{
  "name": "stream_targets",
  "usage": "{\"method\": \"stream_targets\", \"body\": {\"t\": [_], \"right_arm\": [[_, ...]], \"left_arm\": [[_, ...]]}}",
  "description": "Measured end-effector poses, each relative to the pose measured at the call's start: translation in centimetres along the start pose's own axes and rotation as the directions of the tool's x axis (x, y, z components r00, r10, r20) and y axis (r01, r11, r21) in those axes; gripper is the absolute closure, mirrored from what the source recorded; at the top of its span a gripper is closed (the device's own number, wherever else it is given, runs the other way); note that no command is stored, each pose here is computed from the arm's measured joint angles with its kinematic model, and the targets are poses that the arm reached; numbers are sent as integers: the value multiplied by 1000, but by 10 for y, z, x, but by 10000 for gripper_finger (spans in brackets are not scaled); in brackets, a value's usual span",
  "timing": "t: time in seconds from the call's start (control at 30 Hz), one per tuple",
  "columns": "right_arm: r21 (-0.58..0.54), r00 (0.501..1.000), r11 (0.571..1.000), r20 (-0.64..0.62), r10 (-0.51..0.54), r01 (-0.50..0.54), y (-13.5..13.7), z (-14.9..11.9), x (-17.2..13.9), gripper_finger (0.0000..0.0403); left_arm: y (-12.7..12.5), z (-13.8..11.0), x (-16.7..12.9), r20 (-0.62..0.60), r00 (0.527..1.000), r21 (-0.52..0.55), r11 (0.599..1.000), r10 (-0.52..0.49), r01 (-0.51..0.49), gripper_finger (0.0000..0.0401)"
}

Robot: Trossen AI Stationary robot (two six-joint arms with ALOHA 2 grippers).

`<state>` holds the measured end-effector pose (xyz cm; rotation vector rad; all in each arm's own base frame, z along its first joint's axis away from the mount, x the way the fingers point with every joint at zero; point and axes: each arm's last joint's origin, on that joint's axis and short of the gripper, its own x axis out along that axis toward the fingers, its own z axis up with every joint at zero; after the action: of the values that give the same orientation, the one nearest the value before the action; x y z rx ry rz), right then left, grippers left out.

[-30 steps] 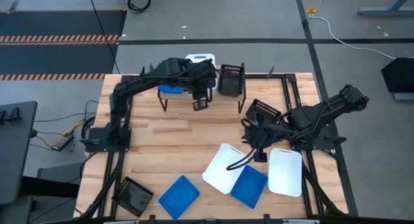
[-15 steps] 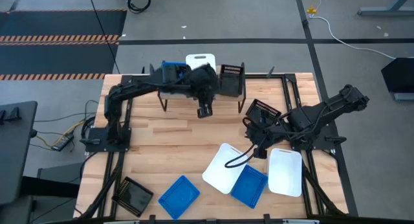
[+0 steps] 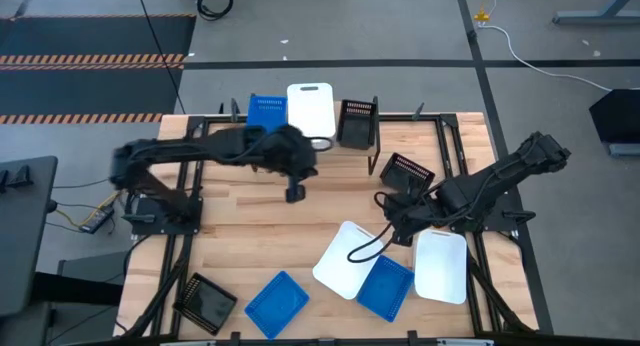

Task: Stack baskets on shelf by color
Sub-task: Stack the top right black bin into the black bin on the shelf

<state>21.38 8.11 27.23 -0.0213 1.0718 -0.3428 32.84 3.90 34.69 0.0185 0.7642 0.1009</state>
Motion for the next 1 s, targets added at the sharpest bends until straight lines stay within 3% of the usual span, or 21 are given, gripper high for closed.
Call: {"method": "stream_targets", "body": {"t": [0.27,0.47,0.7,0.8,1.0], "right_arm": [[46,999,999,51,11,-14,0,6,3,328],[71,995,995,68,72,-77,4,9,2,328],[-136,996,990,72,60,-50,2,11,3,328],[-66,994,997,109,-18,25,-5,14,8,328],[102,995,993,-84,-57,66,-31,3,30,328]], "left_arm": [[-11,-47,-32,204,979,-73,997,-8,23,366],[-27,-78,-38,383,924,-89,996,9,27,362],[-31,-88,-42,501,865,-88,995,10,39,373],[-31,-87,-44,517,856,-87,996,13,37,372],[-38,-91,-38,482,876,-9,1000,-1,7,368]]}}
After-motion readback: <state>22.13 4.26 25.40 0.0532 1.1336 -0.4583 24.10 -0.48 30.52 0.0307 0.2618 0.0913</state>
